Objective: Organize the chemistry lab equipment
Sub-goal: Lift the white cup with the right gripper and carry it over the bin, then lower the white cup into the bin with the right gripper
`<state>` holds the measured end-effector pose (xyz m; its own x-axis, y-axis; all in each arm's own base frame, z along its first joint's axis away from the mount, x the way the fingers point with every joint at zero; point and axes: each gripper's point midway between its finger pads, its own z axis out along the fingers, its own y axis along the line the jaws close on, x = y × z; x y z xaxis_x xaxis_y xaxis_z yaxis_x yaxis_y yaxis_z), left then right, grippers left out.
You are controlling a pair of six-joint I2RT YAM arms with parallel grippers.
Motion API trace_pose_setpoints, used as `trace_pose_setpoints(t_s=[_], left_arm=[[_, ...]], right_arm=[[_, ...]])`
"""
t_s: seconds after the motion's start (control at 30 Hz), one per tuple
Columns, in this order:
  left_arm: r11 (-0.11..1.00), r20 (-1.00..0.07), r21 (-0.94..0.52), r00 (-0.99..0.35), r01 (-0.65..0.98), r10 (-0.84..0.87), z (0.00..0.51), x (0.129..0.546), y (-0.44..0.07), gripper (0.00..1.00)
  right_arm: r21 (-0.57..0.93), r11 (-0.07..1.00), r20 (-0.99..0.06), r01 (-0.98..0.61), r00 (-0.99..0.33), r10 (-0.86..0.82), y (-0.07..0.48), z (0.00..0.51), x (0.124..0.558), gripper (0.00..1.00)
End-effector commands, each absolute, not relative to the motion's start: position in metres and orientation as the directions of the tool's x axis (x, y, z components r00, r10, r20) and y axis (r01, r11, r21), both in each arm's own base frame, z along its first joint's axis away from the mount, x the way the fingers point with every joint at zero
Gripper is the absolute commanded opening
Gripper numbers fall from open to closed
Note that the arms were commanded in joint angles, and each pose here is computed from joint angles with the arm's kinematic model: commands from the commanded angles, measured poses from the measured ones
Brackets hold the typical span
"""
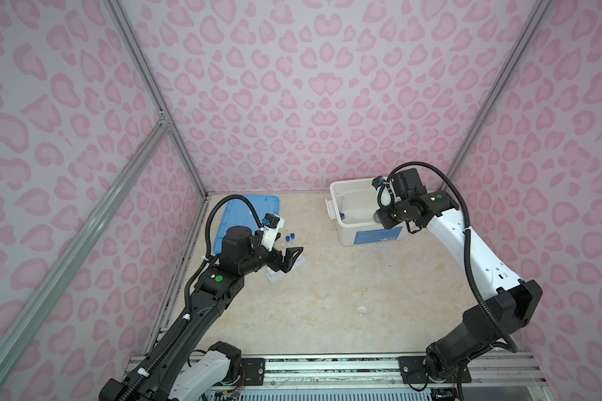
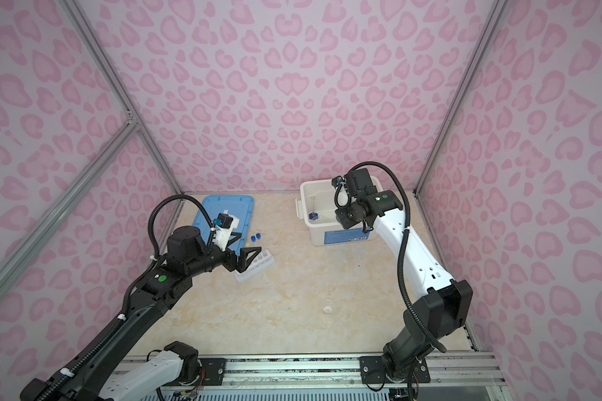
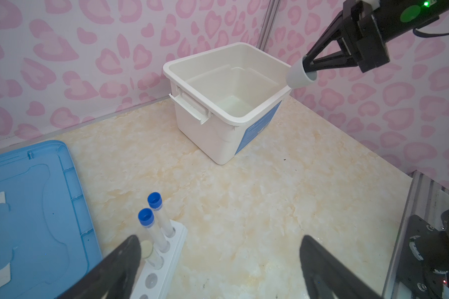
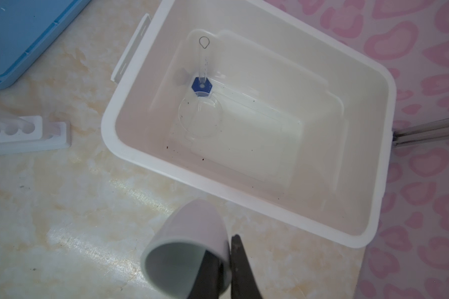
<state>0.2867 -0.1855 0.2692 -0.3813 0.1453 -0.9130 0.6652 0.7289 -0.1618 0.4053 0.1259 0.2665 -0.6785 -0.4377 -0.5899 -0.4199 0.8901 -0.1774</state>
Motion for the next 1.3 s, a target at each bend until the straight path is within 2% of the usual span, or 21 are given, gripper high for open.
trace_pose_setpoints(t_s=[0.0,0.33,0.83,0.97,1.27], left_arm=[[0.732,-0.921,-0.15,-0.364,0.665,0.141,0.274,0.286,-0.185,0.97],[0.74,-0.92,-0.145,-0.364,0.657,0.143,0.273,0.288,-0.183,0.97],[0.774,-0.911,-0.142,-0.388,0.617,0.142,0.269,0.291,-0.176,0.97],[0.784,-0.909,-0.145,-0.394,0.603,0.135,0.269,0.292,-0.173,0.97],[0.8,-0.903,-0.152,-0.411,0.58,0.126,0.266,0.291,-0.169,0.97]], right_arm=[[-0.174,0.891,-0.628,-0.42,-0.649,-0.429,0.129,0.274,0.427,0.08],[-0.184,0.898,-0.575,-0.401,-0.697,-0.429,0.117,0.255,0.473,0.08],[-0.165,0.9,-0.483,-0.403,-0.763,-0.431,0.122,0.187,0.53,0.08],[-0.151,0.9,-0.432,-0.41,-0.791,-0.433,0.122,0.16,0.542,0.08],[-0.12,0.907,-0.404,-0.405,-0.814,-0.417,0.119,0.124,0.555,0.08]])
